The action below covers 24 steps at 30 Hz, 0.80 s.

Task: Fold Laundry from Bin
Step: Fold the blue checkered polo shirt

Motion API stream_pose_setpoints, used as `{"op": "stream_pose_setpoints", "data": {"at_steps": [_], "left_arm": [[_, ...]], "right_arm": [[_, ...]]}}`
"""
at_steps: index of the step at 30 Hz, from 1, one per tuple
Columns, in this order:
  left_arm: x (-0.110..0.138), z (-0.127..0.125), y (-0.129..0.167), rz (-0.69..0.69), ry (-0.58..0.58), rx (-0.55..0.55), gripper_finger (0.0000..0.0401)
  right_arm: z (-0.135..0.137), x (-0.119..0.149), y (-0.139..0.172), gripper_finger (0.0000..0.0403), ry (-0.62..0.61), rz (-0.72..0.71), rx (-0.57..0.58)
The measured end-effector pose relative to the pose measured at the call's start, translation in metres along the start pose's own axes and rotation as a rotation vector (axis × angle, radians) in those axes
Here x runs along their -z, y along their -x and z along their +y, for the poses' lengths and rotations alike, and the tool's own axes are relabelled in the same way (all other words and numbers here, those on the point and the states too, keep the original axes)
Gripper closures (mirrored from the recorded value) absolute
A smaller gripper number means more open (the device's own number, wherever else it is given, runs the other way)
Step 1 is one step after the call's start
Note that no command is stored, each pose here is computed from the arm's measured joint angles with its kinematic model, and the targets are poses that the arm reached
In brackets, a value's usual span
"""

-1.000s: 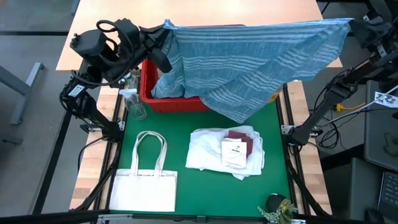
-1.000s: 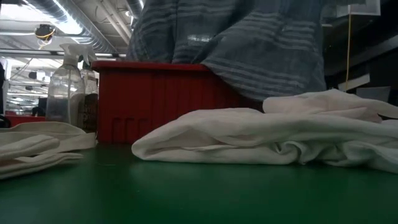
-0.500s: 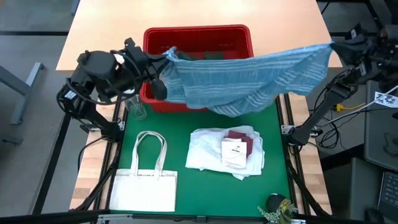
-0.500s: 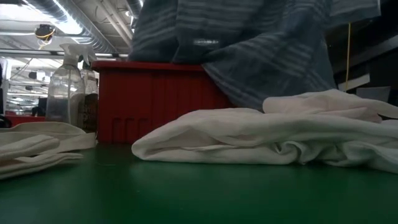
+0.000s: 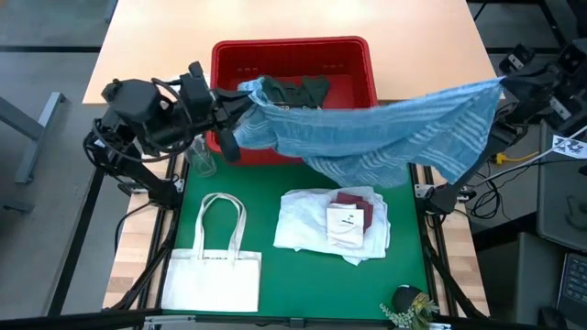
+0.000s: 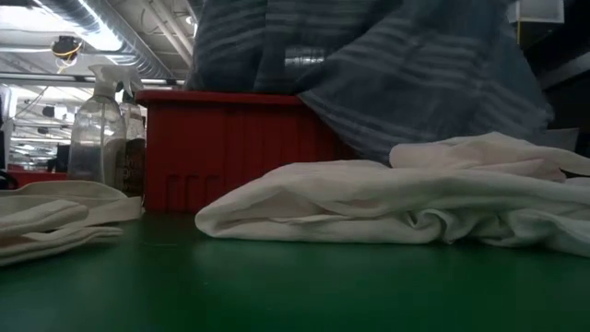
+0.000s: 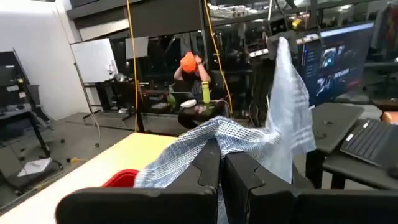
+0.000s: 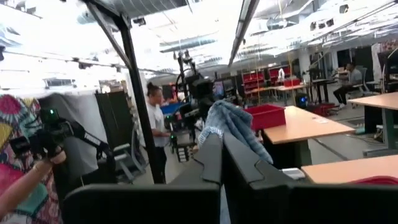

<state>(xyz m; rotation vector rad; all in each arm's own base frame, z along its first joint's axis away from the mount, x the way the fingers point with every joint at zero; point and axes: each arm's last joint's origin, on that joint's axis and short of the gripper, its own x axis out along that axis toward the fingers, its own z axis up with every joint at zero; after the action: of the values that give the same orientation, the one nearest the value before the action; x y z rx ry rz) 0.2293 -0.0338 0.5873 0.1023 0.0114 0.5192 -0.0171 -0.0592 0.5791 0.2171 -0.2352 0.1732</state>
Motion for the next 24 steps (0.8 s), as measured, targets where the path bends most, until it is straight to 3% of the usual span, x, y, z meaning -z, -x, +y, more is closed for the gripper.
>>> {"op": "stream_pose_setpoints", "data": {"at_steps": [4,8,15,24], "left_arm": [[0.006,0.001,0.008,0.064,0.026,0.022,0.0401],[0.026,-0.01,0.013,0.227,0.046,0.076,0.0401],[0.053,-0.039,0.024,0.47,0.117,0.196,0.0401],[0.084,-0.099,0.044,0.743,0.159,0.329,0.0401]], "right_arm": [[-0.006,0.003,0.006,0.0403,-0.01,0.047,-0.001],[0.0,0.028,0.002,0.0403,0.001,0.218,0.003],[0.032,0.087,-0.027,0.0403,0.047,0.473,0.016],[0.081,0.176,-0.065,0.0403,-0.037,0.704,-0.07]]}}
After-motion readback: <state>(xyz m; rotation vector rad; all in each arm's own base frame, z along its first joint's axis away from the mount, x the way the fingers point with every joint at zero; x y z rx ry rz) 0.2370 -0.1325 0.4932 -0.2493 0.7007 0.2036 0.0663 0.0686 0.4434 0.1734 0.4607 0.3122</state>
